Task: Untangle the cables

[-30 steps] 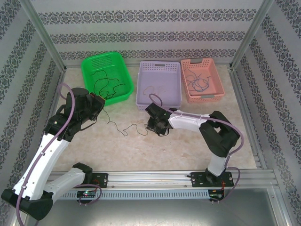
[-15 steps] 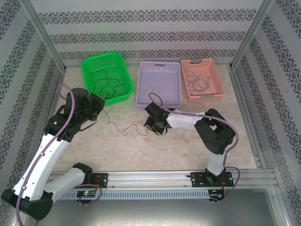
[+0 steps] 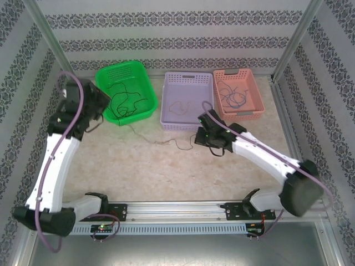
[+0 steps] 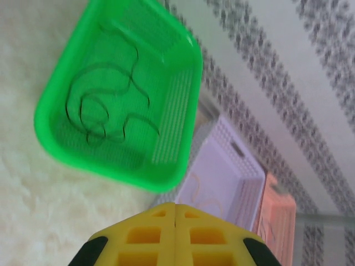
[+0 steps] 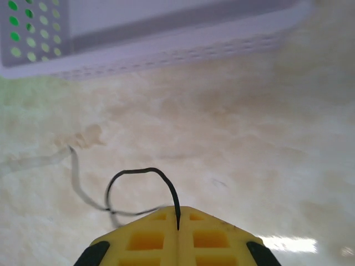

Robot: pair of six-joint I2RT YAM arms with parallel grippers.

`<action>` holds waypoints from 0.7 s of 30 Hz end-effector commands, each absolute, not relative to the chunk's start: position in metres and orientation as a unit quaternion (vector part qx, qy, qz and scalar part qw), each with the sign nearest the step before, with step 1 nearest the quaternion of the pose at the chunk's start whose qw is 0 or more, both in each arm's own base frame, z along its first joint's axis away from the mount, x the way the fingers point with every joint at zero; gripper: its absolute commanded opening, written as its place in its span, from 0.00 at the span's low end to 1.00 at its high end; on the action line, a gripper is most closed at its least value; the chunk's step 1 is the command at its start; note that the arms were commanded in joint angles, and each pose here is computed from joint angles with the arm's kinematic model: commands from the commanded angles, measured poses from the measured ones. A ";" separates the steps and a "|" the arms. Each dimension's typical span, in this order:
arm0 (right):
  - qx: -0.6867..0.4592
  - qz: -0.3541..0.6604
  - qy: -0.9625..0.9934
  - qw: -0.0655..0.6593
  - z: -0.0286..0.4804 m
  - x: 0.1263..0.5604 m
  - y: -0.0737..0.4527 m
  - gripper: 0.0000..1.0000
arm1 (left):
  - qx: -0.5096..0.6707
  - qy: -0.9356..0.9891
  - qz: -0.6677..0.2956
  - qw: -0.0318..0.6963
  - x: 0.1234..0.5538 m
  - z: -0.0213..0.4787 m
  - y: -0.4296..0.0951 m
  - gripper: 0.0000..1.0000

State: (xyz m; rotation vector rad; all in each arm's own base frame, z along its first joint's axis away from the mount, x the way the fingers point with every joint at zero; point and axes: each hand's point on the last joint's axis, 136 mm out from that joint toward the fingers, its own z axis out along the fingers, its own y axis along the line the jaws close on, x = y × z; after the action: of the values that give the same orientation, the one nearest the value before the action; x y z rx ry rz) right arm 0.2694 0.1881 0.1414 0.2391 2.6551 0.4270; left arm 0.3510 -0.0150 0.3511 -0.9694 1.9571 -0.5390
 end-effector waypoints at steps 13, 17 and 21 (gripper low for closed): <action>0.023 0.083 0.991 0.102 0.123 0.193 0.114 0.00 | -0.392 0.698 -0.174 0.574 0.468 0.456 0.067 0.00; 0.021 0.106 0.992 0.063 0.123 0.177 0.118 0.00 | -0.399 0.691 -0.131 0.588 0.476 0.470 0.088 0.00; 0.011 0.112 0.993 0.037 0.127 0.173 0.114 0.00 | -0.470 0.665 -0.070 0.576 0.463 0.464 0.122 0.00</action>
State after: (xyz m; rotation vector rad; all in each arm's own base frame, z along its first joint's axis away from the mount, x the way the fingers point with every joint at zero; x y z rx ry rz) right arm 0.1826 0.1134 0.1202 0.0960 2.9873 0.2941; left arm 0.4820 0.0893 0.4667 -0.9832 1.5957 -0.3167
